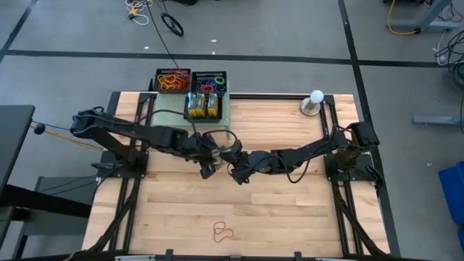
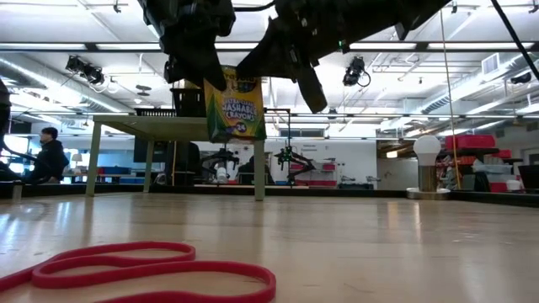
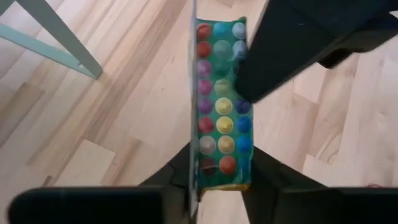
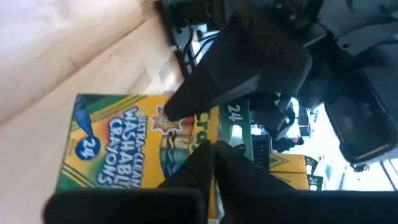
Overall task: Pick & Place Office Desk Supplies
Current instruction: Put the crayon box into the bottom black bin on the shelf
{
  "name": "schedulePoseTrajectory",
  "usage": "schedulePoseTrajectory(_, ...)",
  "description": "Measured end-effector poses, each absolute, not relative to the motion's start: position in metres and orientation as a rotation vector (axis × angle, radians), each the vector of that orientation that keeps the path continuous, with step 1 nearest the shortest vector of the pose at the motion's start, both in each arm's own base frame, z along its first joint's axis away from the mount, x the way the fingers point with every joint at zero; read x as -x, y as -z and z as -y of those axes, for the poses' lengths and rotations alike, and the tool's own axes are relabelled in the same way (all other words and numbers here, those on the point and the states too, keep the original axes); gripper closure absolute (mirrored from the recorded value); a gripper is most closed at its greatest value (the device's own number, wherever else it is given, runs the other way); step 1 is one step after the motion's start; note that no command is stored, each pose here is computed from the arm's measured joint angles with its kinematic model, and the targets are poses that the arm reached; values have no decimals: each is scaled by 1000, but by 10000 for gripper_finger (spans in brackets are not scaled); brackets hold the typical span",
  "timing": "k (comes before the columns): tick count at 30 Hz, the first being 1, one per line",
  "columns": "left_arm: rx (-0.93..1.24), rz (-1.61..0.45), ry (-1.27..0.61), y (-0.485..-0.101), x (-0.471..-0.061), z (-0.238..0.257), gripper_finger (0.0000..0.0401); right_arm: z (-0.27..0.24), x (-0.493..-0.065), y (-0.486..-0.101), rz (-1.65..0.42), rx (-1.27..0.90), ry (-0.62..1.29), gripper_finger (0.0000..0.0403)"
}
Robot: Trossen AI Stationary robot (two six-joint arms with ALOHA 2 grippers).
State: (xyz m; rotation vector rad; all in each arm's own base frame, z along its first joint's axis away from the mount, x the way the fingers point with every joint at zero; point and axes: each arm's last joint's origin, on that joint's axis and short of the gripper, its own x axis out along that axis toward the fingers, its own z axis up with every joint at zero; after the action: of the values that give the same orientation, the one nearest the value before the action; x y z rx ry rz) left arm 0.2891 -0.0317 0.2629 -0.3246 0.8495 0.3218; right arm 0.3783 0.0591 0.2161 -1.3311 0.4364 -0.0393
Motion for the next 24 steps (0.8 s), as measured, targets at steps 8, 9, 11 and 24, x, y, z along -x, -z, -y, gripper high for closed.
schedulePoseTrajectory(8,381,-765,-339,-289,-268,32,324,-78,-372,-223,-443,1187,216,288)
schedulePoseTrajectory(9,384,-742,-337,-294,-264,33,323,-82,-370,-226,-445,1173,244,276)
schedulePoseTrajectory(11,386,-712,-329,-307,-254,37,323,-88,-363,-234,-453,1131,310,259)
schedulePoseTrajectory(24,353,-503,-723,-423,-176,27,325,-93,-342,-241,-516,816,354,391)
